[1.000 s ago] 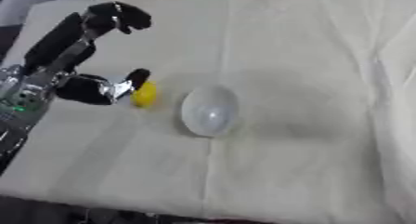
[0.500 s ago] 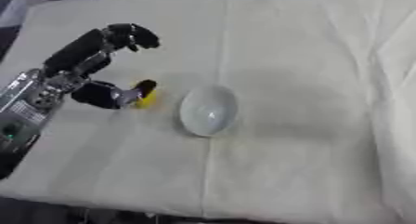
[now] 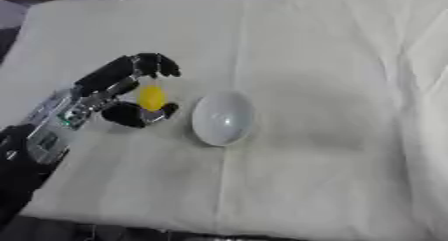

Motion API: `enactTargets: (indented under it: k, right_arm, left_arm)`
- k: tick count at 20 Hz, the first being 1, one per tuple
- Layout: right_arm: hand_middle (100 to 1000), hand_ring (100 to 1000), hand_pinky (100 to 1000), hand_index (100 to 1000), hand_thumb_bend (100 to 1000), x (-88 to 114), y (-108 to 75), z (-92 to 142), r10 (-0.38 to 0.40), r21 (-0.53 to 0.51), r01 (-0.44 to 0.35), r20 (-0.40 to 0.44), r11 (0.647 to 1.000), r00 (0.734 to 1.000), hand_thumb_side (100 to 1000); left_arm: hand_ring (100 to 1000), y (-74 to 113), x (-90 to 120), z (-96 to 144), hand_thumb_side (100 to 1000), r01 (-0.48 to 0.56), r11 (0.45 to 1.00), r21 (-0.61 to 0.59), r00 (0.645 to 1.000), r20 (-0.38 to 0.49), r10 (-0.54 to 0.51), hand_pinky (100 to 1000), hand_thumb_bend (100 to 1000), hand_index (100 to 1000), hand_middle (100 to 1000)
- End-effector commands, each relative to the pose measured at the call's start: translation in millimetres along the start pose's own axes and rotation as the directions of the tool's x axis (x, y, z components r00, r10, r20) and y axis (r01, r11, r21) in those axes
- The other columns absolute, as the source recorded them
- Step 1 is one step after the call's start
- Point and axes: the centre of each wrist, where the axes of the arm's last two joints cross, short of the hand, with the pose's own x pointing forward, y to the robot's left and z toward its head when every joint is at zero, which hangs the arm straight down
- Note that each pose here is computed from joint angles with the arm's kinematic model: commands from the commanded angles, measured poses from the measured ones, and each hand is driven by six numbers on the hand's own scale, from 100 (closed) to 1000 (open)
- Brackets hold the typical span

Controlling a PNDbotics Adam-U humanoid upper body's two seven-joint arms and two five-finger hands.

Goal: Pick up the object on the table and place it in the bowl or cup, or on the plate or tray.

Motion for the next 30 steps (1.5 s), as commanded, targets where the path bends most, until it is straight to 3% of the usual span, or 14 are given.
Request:
enactTargets:
  k: [1,9,25,26,29,30]
  right_arm:
    - [865,798,718,843,100,0,-4.8,-5,0.009,0.009,-0.009,0.02,1.0,1.0,995]
    - [864,796,717,839,100,0,-5.0,-5,0.006,0.006,-0.006,0.017,1.0,1.0,995]
    - [859,793,713,832,100,0,-5.2,-5,-0.002,0.003,0.002,0.018,1.0,1.0,1000]
    - [858,792,713,831,100,0,-5.3,-5,-0.002,0.003,0.002,0.018,1.0,1.0,999]
    - [856,792,713,829,100,0,-5.6,-5,-0.002,0.001,0.002,0.019,1.0,1.0,999]
    - [855,791,713,828,100,0,-5.6,-5,-0.002,0.001,0.002,0.019,1.0,1.0,999]
  left_arm:
    - [713,1.9,-7,0,678,0.031,1.0,-0.004,0.999,-0.007,-0.031,600,217,809,754]
    - [713,-6.3,-20,8,673,0.061,0.998,-0.012,0.997,-0.047,-0.062,600,222,803,753]
    - [701,-0.2,-31,24,667,0.14,0.99,0.006,0.984,-0.115,-0.138,582,225,787,744]
    - [623,1.1,-32,25,647,0.148,0.989,0.015,0.982,-0.122,-0.145,390,189,746,718]
    - [512,6.8,-33,27,587,0.185,0.981,0.065,0.973,-0.154,-0.173,205,137,726,664]
    - [469,7.9,-33,27,527,0.197,0.977,0.078,0.97,-0.163,-0.183,129,103,727,632]
